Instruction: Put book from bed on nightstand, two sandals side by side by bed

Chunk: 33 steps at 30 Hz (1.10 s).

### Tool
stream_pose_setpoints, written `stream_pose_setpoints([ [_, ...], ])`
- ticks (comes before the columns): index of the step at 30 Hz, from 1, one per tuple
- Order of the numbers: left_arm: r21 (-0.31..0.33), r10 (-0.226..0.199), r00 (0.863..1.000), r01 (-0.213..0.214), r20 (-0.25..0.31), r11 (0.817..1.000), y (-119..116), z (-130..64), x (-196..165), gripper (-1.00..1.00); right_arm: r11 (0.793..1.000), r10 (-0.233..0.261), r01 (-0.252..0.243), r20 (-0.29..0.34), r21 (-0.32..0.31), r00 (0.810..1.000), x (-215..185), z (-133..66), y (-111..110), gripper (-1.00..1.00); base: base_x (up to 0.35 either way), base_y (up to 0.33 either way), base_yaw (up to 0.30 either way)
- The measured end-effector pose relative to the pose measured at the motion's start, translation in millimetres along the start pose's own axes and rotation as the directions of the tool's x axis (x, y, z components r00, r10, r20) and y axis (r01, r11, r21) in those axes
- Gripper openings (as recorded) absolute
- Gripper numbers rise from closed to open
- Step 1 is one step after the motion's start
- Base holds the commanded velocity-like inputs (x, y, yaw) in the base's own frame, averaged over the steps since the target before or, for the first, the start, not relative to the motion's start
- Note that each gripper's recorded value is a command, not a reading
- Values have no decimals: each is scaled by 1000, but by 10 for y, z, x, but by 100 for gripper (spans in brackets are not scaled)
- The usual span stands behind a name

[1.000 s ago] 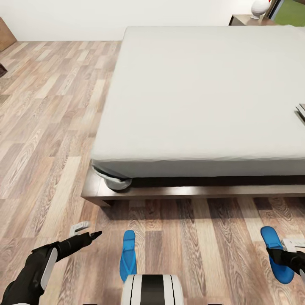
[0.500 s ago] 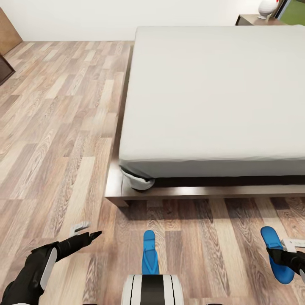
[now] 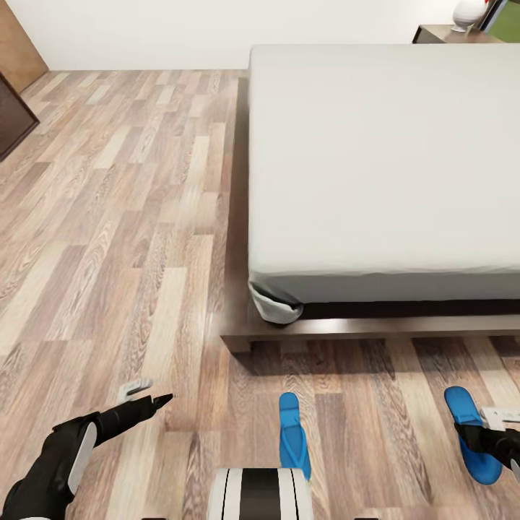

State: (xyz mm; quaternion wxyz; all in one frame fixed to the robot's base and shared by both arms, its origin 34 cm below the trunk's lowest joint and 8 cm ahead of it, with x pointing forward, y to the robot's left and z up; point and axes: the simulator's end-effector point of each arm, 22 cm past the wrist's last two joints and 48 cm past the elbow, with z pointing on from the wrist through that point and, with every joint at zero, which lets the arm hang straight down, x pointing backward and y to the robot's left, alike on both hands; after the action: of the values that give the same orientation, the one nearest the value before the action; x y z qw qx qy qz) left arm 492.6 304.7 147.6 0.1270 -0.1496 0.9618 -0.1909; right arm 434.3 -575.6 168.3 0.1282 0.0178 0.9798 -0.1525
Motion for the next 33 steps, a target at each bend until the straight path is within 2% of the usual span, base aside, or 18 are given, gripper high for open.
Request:
stream_pose_setpoints([
  [18, 1, 0, 1000, 0, 0, 1000, -5, 2, 1, 100, 1000, -5, 5, -3, 1, 1000, 15, 5, 12, -100, 0, 323, 0],
  [21, 1, 1, 1000, -1, -1, 1000, -7, 3, 2, 100, 1000, 16, -16, -19, -18, 1000, 238, 65, 182, -100, 0, 323, 0],
  [23, 1, 1, 1000, -1, 0, 1000, -6, 3, 1, 100, 998, 43, -44, -33, -41, 999, 573, 134, 420, -100, 0, 323, 0],
  [25, 1, 1, 1000, -1, 0, 1000, -6, 1, -2, 100, 997, 54, -56, -45, -52, 998, 758, 158, 557, -100, 0, 323, 0],
  [27, 1, 1, 1000, -1, 0, 1000, -6, 1, -2, 100, 996, 60, -63, -52, -57, 997, 852, 166, 623, -100, 0, 323, 0],
  [33, 2, 2, 1000, -2, -1, 1000, -9, 3, 2, 100, 996, 63, -65, -46, -59, 997, 850, 168, 644, -100, 0, 323, 0],
])
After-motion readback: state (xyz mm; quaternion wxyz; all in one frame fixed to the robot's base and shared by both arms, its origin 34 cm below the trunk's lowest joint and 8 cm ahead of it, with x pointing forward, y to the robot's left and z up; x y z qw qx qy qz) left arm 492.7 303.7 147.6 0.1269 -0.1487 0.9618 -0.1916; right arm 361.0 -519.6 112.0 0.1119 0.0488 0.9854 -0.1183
